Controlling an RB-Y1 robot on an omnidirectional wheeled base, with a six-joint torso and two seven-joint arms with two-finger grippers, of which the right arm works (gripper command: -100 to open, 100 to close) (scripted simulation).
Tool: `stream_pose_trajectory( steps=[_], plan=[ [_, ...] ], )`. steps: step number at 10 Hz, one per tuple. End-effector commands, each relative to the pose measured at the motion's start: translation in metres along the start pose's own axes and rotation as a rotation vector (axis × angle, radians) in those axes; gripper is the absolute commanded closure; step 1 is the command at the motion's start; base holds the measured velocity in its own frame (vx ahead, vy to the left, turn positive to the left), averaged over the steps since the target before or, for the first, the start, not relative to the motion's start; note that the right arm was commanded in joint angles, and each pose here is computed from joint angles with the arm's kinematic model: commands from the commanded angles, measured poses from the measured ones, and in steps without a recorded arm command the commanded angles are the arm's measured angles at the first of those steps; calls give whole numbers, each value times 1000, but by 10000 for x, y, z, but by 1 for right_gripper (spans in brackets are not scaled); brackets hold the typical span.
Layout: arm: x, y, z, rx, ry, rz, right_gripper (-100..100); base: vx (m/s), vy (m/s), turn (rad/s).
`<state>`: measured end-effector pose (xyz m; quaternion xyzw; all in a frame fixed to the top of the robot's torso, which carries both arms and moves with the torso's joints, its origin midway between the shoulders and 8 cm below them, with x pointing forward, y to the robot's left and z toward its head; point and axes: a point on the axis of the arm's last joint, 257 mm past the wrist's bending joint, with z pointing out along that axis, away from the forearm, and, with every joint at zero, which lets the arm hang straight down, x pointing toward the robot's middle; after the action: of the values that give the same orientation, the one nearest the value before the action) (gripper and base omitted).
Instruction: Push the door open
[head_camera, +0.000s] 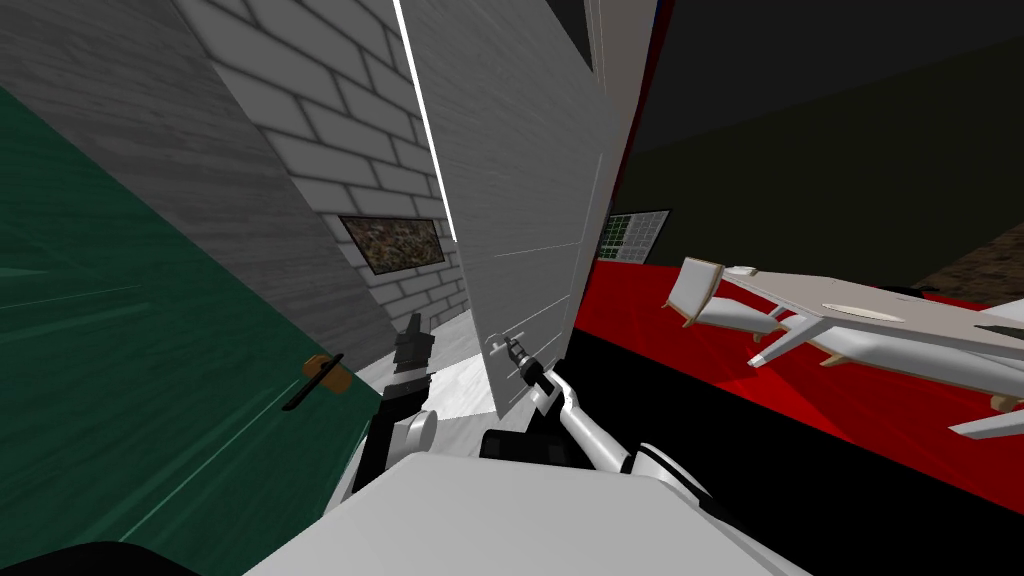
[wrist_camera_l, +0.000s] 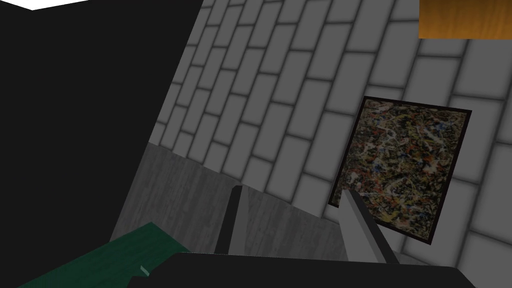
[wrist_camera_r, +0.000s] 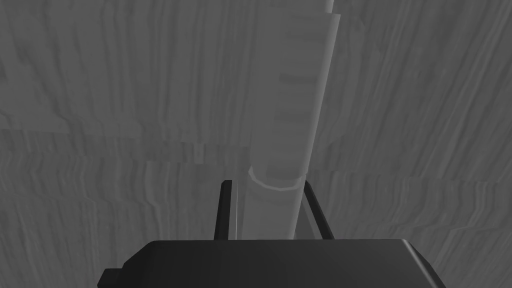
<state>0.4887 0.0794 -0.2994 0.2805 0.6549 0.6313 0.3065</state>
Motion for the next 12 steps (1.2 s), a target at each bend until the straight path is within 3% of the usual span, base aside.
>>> stream_pose_trajectory(
  steps=[1,7,8,12],
  plan=[
    [-214,26,3,-5,-36,-11,100,38,97,1],
    [-652,26,-21,-3,-122,-23,100,44,94,2],
    [-652,26,-21,-3,-122,-23,100,43,76,-10],
    [-920,27,-48,-3,-179,-23,100,43,86,1]
  ],
)
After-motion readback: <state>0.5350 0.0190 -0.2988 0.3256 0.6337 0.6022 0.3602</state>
